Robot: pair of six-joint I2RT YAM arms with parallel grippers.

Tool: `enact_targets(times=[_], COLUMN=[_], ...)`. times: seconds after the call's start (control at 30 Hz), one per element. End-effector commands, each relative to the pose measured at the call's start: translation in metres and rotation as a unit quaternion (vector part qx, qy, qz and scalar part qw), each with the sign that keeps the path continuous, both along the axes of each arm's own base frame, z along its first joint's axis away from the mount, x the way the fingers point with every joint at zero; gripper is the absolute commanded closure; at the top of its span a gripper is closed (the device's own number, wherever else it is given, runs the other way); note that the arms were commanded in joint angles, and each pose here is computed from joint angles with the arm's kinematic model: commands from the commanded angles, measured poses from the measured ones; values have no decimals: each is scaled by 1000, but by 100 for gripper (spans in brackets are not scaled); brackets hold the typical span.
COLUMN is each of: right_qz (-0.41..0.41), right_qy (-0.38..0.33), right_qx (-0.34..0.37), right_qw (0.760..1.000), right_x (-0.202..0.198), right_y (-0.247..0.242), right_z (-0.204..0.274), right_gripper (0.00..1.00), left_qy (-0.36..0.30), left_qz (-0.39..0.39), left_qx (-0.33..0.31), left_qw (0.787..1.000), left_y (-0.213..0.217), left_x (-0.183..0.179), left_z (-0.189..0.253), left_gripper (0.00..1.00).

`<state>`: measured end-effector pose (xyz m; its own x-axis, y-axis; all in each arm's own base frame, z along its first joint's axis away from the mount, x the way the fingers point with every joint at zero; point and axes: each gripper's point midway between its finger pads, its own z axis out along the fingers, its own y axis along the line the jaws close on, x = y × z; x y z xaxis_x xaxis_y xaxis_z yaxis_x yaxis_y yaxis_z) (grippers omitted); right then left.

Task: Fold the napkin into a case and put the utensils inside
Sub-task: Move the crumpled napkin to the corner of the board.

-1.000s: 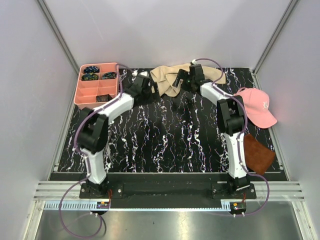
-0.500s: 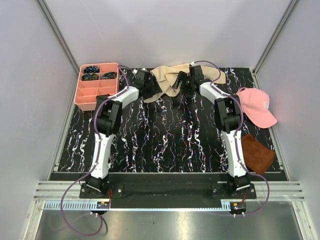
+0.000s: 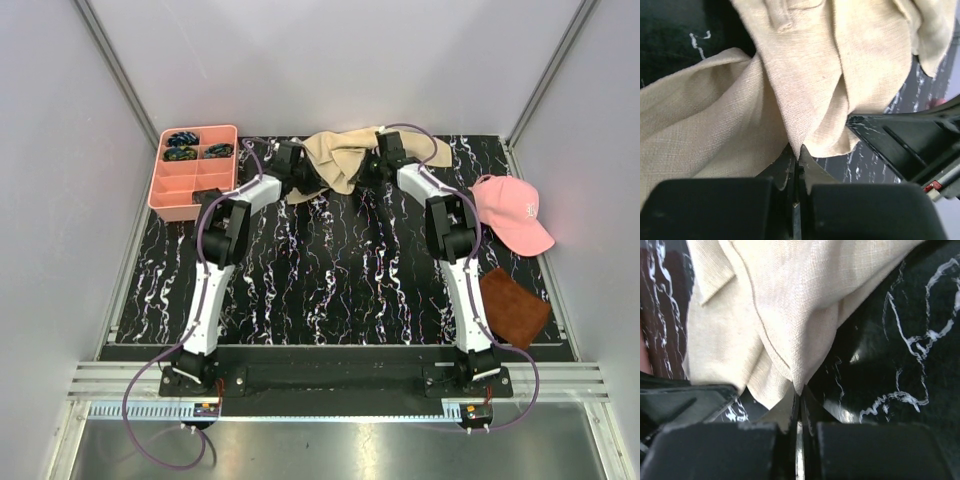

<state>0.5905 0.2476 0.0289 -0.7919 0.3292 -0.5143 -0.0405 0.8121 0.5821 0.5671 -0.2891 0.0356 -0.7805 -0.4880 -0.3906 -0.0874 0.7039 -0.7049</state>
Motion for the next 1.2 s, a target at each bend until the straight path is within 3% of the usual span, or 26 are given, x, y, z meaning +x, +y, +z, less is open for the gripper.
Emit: enact_targets(times=[0.0, 0.03, 0.07, 0.1, 0.13, 0.2, 0.23, 0.3, 0.33, 0.37, 0.4, 0.43, 0.57, 0.63, 0.77, 0.8, 0.83, 0.87, 0.9, 1.0, 1.07, 1.17], right_qz=[14, 10, 5, 1, -11, -25, -44, -60, -78, -84, -87, -96, -89, -105, -107, -100, -98, -92, -84, -60, -30, -3], right_qy=[7, -16, -16, 16, -16, 15, -16, 9, -11, -9, 20, 14, 99, 118, 160, 153, 140, 124, 111, 89, 89, 78], right_qx=[-29, -43, -53, -70, -74, -95, -100, -117, -108, -105, -108, -78, -39, -12, -27, -34, -39, -45, -55, -72, -91, -136], right_qw=[999, 999, 998, 997, 997, 995, 994, 991, 991, 991, 990, 992, 990, 987, 981, 983, 985, 987, 989, 992, 991, 988], right_x=[-10, -15, -25, -50, -61, -103, -115, -155, -170, -182, -207, -222, -300, -323, -375, -378, -378, -372, -367, -337, -317, -289], right_y=[-18, -27, -33, -44, -52, -70, -82, -98, -105, -109, -115, -113, -113, -113, -125, -128, -130, -130, -131, -123, -107, -85], right_z=[33, 64, 73, 55, 96, 83, 117, 103, 128, 129, 107, 121, 69, 63, 36, 37, 41, 50, 53, 62, 62, 63], right_gripper=[100, 100, 100, 100, 100, 100, 100, 100, 100, 100, 100, 100, 100, 86, 55, 45, 26, 22, 17, 14, 13, 16], left_qy=[-70, -94, -82, -87, -121, -110, -137, -125, -136, -115, -110, -111, -49, -28, 11, 16, 24, 29, 32, 22, 14, -13], left_qz=[-30, -29, -28, -29, -28, -26, -26, -25, -20, -13, -7, 6, 12, 4, -33, -37, -43, -43, -40, -23, -7, 7], left_qx=[-39, -39, -32, -33, -44, -46, -55, -50, -49, -38, -30, -18, 18, 21, 48, 54, 63, 70, 82, 116, 132, 152], left_qw=[996, 994, 996, 995, 991, 992, 989, 991, 989, 993, 993, 994, 999, 999, 998, 998, 997, 996, 995, 993, 991, 988], left_y=[4, 8, 15, 17, 21, 28, 33, 42, 50, 58, 65, 76, 95, 98, 102, 103, 106, 109, 113, 127, 134, 135], left_x=[1, -6, -20, -29, -42, -70, -88, -116, -133, -146, -155, -166, -208, -225, -258, -265, -273, -277, -285, -300, -304, -305], left_z=[80, 117, 114, 125, 170, 173, 208, 201, 219, 202, 199, 202, 147, 128, 83, 80, 73, 71, 70, 69, 71, 87], left_gripper=[100, 100, 100, 100, 100, 100, 100, 100, 100, 100, 100, 100, 100, 100, 100, 100, 98, 97, 82, 48, 38, 41])
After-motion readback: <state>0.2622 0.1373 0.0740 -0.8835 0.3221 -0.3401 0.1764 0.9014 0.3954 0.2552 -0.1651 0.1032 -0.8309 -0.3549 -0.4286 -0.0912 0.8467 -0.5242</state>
